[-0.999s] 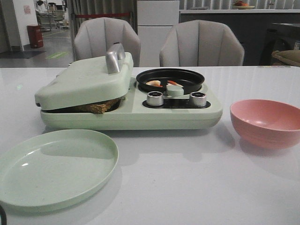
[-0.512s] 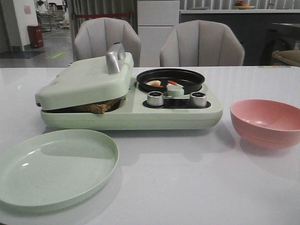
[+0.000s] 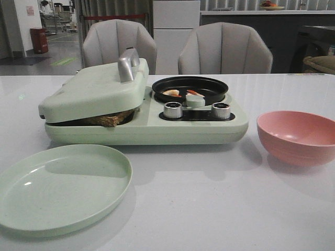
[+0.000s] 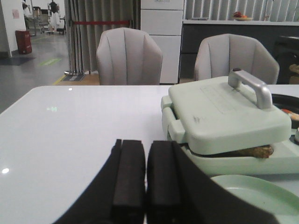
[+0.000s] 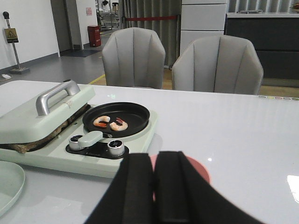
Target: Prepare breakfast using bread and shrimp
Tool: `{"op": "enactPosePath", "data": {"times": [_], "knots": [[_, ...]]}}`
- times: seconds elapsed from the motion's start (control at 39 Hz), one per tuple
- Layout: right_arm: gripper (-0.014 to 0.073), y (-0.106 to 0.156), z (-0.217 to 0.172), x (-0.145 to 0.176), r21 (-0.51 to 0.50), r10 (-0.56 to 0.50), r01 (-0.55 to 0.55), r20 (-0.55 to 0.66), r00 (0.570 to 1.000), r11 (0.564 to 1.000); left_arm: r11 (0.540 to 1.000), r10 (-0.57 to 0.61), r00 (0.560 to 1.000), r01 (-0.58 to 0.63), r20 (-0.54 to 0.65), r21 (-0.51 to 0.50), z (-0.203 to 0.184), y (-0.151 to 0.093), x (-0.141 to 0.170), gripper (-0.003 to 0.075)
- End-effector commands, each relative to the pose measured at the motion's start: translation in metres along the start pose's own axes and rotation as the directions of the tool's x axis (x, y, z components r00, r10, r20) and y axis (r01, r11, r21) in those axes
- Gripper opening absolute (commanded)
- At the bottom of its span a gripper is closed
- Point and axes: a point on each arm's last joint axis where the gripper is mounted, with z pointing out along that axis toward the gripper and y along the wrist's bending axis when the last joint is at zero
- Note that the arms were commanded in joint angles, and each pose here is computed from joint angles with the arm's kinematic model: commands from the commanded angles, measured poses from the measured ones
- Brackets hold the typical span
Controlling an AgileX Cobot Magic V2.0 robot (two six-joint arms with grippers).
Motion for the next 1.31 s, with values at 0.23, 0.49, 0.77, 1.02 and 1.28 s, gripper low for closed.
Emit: {"op": "enactPosePath", "data": {"times": [0.23,0.49,0.77,1.02,1.28], "knots": [[0.0153,0.0007,-0.0016,-0.0148,-0.002,-0.012,0.012,0.096,0.995,1.0,0.999,-0.033,0.997,0.033,0.075,0.01,-0.0019,-0.0004,-0.0009,0.0113],[0.0153,0.0007,-0.0016,-0.0148,-0.002,-0.012,0.012,0.096,0.995,1.0,0.999,-0.044,0.996,0.043,0.075,0.011,-0.0019,-0.0004,-0.0009,0.0113],[0.0153,0.0007,-0.0016,-0.0148,-0.002,-0.012,0.012,0.096,0.995,1.0,0.999,-0.04,0.996,0.042,0.078,-0.025,-0.0019,0.0016,-0.001,0.0113],[0.0153,0.0007,-0.0016,-0.0148,-0.002,-0.012,0.012,0.096,0.995,1.0,0.998,-0.038,0.996,0.041,0.08,-0.042,-0.002,0.0026,-0.0011,0.0113],[0.0153,0.0007,-0.0016,-0.0148,-0.002,-0.012,0.012,0.096,0.995,1.0,0.998,-0.038,0.996,0.041,0.08,-0.042,-0.002,0.0026,-0.0011,0.0113]]}}
